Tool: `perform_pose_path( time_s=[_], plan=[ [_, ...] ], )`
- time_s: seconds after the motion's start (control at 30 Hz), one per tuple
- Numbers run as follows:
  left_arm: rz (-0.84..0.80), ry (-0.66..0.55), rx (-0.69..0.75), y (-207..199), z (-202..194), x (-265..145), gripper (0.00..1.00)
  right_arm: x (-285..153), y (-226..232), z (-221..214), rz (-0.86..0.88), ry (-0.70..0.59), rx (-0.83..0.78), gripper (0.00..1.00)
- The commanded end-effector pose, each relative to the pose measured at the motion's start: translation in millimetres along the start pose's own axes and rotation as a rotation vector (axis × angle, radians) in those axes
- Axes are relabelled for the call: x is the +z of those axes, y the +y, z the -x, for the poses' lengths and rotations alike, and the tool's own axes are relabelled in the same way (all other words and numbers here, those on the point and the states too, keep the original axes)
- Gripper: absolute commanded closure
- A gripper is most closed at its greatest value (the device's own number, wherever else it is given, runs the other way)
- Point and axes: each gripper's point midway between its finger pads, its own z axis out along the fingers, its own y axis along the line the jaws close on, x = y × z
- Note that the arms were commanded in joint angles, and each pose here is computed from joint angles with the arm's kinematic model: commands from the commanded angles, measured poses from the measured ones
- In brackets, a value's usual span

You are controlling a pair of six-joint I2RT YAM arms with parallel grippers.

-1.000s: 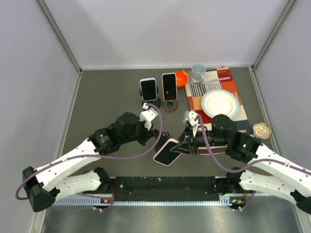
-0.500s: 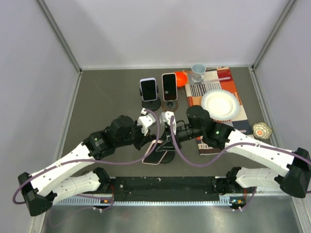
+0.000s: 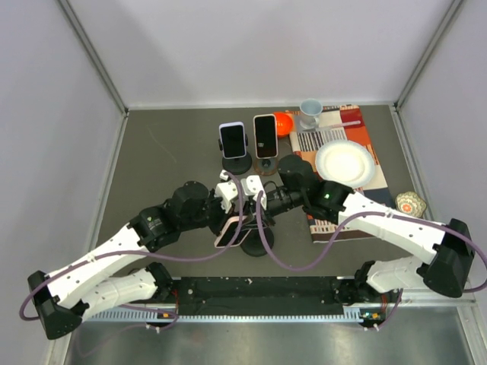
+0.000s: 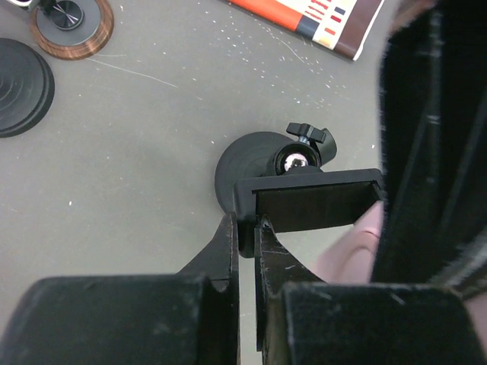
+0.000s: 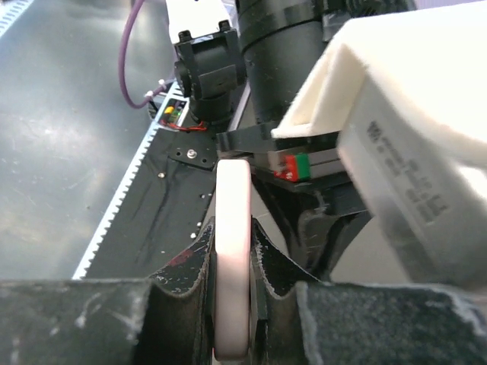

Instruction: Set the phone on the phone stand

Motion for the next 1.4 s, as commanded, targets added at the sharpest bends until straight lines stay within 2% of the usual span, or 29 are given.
perform_pose_path(
  time_s=[0.0, 0.33, 0.57, 1.0, 1.23, 1.33, 1.37],
  plan=[
    [-0.077, -0.126, 0.031, -14, 27, -8, 1.00, 4, -13, 28, 0.022, -0.025, -0.235, 1.00],
    [-0.057, -0.121, 0.035, -11, 23, -8, 1.00, 7, -27, 5, -0.022, 0.054, -0.220, 1.00],
    [0.010, -0.163, 0.042, 0, 26, -15, 1.00, -5, -11, -9, -0.010, 0.036, -0.061, 1.00],
    [0.009, -0.219, 0.074, -1, 30, -24, 1.00, -20, 1, -22, 0.028, -0.013, 0.190, 1.00],
    [0.193, -0.242, 0.010, 30, 38, -32, 1.00, -22, -3, -30, -0.048, 0.017, 0.312, 1.00],
    [0.295, -0.258, -0.007, 47, 40, -38, 1.00, -28, -11, -31, -0.138, 0.040, 0.391, 1.00],
    [0.322, -0.260, -0.011, 51, 40, -41, 1.00, -31, -21, -35, -0.228, 0.056, 0.461, 1.00]
  ],
)
